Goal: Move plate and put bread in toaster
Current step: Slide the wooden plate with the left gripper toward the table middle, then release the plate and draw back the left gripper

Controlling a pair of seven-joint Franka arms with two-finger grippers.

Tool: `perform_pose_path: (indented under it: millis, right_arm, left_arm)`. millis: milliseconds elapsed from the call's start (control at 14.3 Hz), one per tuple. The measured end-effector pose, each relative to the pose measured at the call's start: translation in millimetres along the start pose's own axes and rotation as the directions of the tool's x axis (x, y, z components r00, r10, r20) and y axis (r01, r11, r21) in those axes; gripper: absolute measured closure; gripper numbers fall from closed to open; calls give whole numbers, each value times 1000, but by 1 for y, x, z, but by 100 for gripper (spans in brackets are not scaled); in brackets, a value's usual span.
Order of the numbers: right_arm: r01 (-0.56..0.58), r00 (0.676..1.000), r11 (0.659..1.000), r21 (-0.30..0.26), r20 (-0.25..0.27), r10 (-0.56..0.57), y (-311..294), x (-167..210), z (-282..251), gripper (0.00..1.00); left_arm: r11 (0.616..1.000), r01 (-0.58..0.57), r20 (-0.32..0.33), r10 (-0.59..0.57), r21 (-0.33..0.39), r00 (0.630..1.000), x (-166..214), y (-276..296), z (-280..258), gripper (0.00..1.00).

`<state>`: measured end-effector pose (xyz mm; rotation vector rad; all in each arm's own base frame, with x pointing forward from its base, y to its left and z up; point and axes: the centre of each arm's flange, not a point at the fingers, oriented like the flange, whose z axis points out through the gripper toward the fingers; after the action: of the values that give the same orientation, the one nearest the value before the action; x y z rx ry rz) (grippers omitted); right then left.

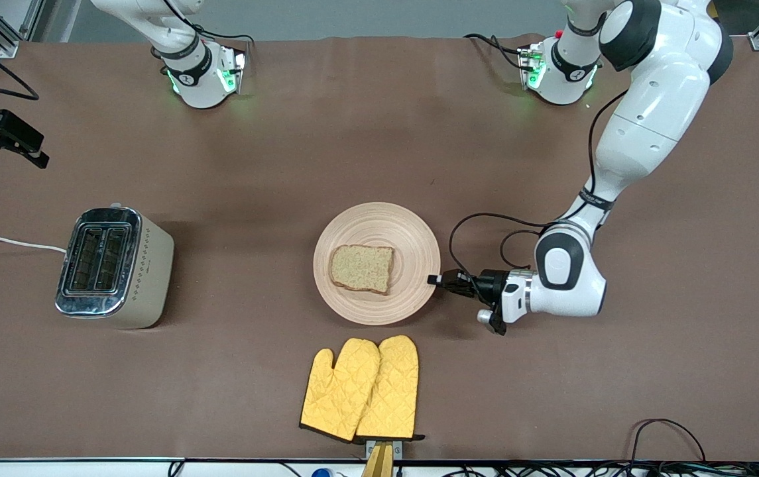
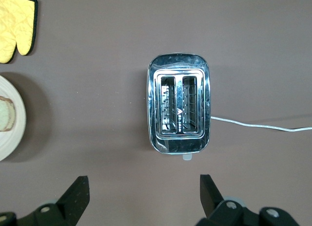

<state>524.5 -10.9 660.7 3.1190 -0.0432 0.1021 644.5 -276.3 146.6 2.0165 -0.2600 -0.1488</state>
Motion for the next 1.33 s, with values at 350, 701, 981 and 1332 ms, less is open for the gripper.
perform_pose_path:
  millis: [350,701,981,1332]
  right_arm:
    - [0,1000,1000,0,0,0,0,0,0,0]
    - [1,1000,1000,0,1,-1,0,0,0,0]
    - [18,1000,1000,1,24,-18,-8,-2,4,0]
    - [10,996,996,91,84,-17,-56,5,40,0]
  left_arm:
    - [1000,11,12,-11,6,1000,-5,-7,17,83]
    - [999,40,-26,-39,33,999,5,-14,-11,32]
    - [980,133,-72,-123,149,990,25,3,-76,0]
    - [915,194,-155,-147,353,977,41,53,-164,0]
